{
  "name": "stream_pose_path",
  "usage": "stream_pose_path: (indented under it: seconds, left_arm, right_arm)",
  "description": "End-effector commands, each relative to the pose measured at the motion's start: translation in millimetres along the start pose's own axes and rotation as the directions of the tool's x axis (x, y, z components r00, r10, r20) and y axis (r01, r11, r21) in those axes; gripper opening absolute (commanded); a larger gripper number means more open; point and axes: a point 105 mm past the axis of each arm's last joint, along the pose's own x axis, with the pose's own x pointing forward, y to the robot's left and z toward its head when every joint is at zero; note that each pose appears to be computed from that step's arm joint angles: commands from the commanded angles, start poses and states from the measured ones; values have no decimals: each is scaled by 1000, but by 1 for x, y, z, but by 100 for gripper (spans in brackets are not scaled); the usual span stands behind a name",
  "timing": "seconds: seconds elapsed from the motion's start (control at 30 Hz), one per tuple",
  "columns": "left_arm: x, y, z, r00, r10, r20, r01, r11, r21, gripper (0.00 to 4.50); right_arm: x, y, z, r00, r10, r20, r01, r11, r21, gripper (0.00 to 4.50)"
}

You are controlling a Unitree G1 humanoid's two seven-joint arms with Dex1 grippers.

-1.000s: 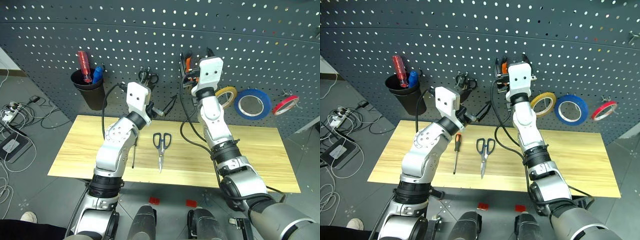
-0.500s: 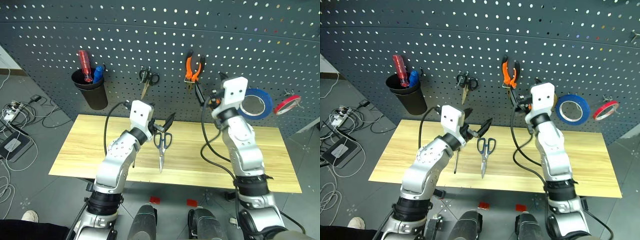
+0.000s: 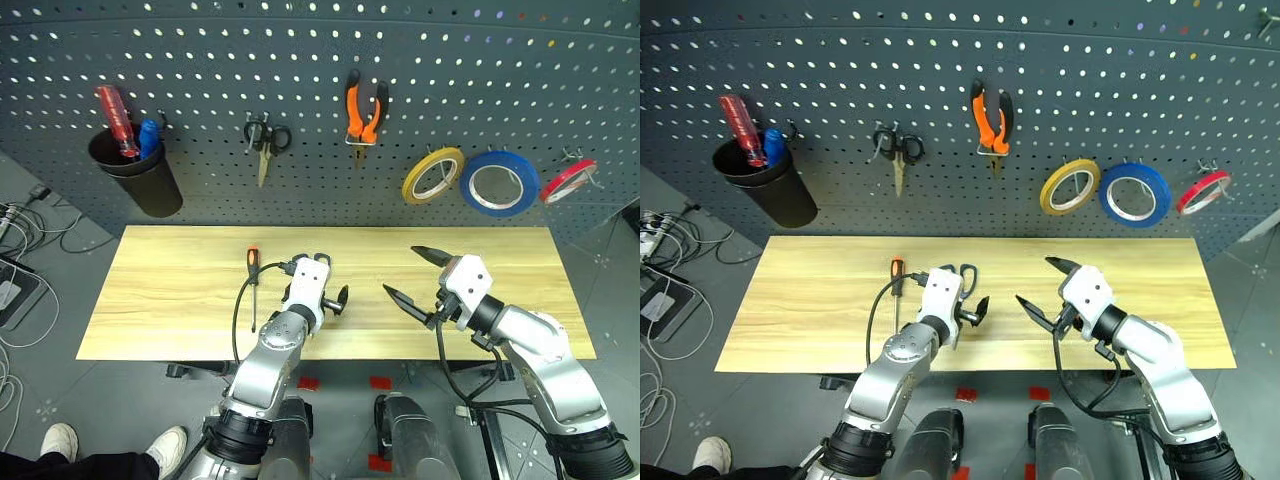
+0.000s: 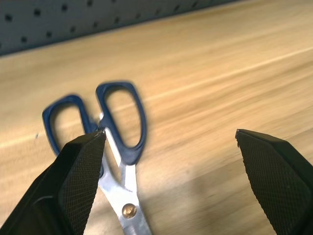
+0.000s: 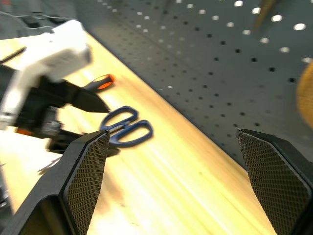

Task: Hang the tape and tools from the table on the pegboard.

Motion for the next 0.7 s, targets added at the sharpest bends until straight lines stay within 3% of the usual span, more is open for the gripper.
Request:
stream_pose_path:
  seconds: [0.03, 0.3, 0.67, 0.7]
  left_arm:
    - [-3, 8, -9, 998, 61, -34, -61, 998, 27, 450]
    - [-3, 10, -17, 994, 88, -70, -85, 996, 39, 450]
    - [11, 19, -17, 989, 119, -90, -115, 992, 46, 450]
    - [12, 19, -16, 989, 120, -89, -116, 992, 47, 431]
  right_arm:
    - [5, 11, 7, 997, 60, 51, -59, 998, -7, 443]
    - [5, 27, 7, 988, 134, 73, -135, 991, 12, 443]
    - [11, 26, 10, 986, 146, 85, -148, 989, 20, 443]
    - [12, 26, 10, 985, 148, 87, -150, 988, 21, 448]
